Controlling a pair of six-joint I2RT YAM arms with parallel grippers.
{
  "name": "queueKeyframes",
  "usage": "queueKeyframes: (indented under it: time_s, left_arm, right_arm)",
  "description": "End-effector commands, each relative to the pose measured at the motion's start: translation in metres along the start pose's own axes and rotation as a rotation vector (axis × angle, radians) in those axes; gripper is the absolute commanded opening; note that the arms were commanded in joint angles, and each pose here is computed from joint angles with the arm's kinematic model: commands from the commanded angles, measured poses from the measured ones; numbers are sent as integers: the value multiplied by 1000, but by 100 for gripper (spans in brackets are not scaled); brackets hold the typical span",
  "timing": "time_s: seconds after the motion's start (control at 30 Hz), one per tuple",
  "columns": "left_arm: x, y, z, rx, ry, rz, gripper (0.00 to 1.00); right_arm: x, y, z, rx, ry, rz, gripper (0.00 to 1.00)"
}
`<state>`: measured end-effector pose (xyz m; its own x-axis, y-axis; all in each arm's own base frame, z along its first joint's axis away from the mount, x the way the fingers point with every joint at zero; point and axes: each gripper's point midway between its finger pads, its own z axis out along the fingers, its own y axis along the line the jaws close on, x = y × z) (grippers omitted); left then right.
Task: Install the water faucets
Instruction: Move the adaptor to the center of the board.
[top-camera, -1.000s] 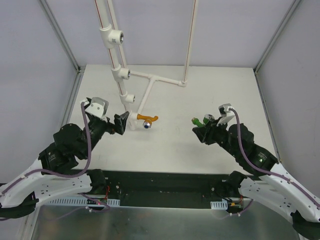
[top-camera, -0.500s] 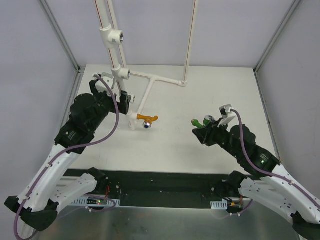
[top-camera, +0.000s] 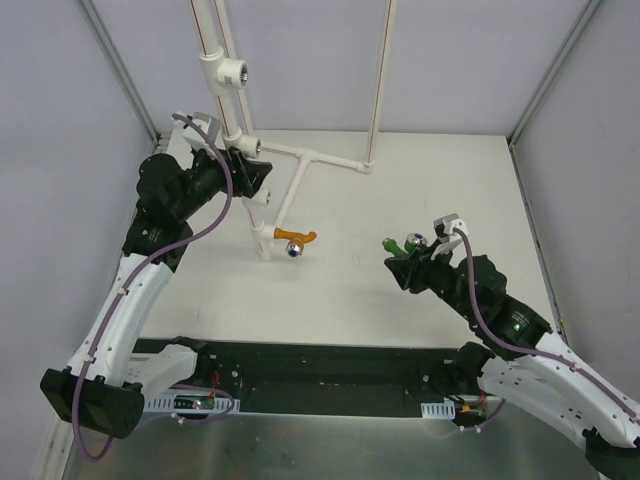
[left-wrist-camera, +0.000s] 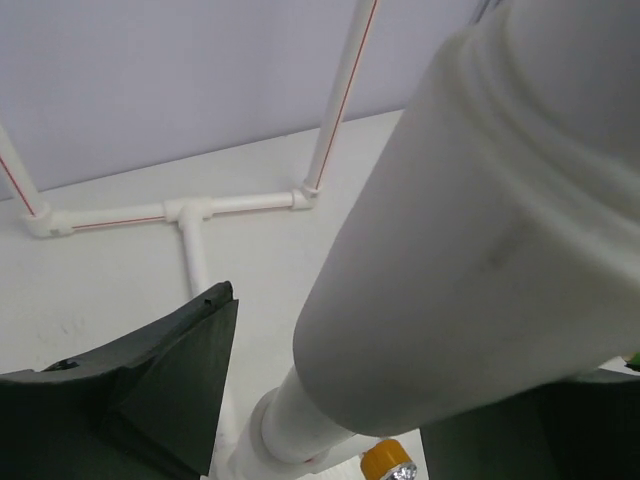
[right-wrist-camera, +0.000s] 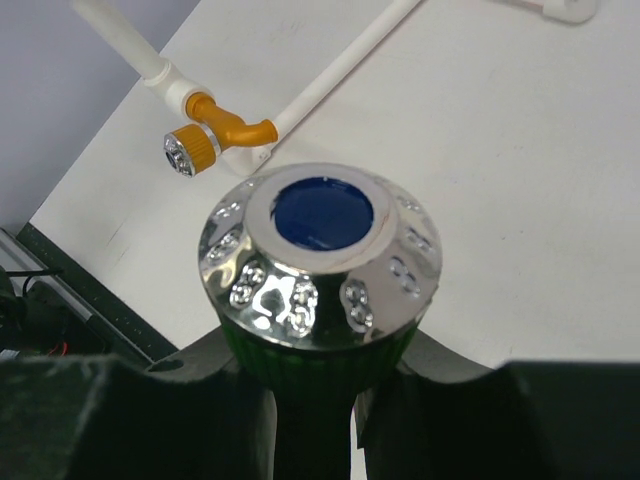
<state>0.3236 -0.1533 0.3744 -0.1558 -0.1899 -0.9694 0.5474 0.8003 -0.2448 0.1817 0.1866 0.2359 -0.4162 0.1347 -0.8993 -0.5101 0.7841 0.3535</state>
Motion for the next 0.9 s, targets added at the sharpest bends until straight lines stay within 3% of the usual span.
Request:
queueKeyframes:
  time_s: [0.0,0.1,0.17,0.23,0.4,0.53,0.73,0.87]
  left_arm:
    - [-25,-29,2,153,-79,-29,63]
    - [-22,-32,4,175,-68,-54,47]
    - [-18,-34,4,189,-55,-67,23]
    - [-17,-37,3,203,-49,-83,9]
    - [-4,-52,-5,271,33,-148,3]
    - [5,-67,-15,343,90,-205,2]
    - [11,-89,-40,435,136,-249,1]
    - [9,-103,-61,467,154,-251,1]
  right_arm:
    - [-41,7,5,-2,-133,-59,0]
    - [-46,14,12,-28,-131,-67,0]
    - [-50,13,19,-2,-150,-39,0]
    - [-56,12,25,23,-160,-11,0]
    - [-72,18,36,13,-225,11,0]
    - [-84,3,36,109,-275,77,0]
    - [-78,39,40,-111,-270,-49,0]
    - [-61,67,39,-252,-177,-245,0]
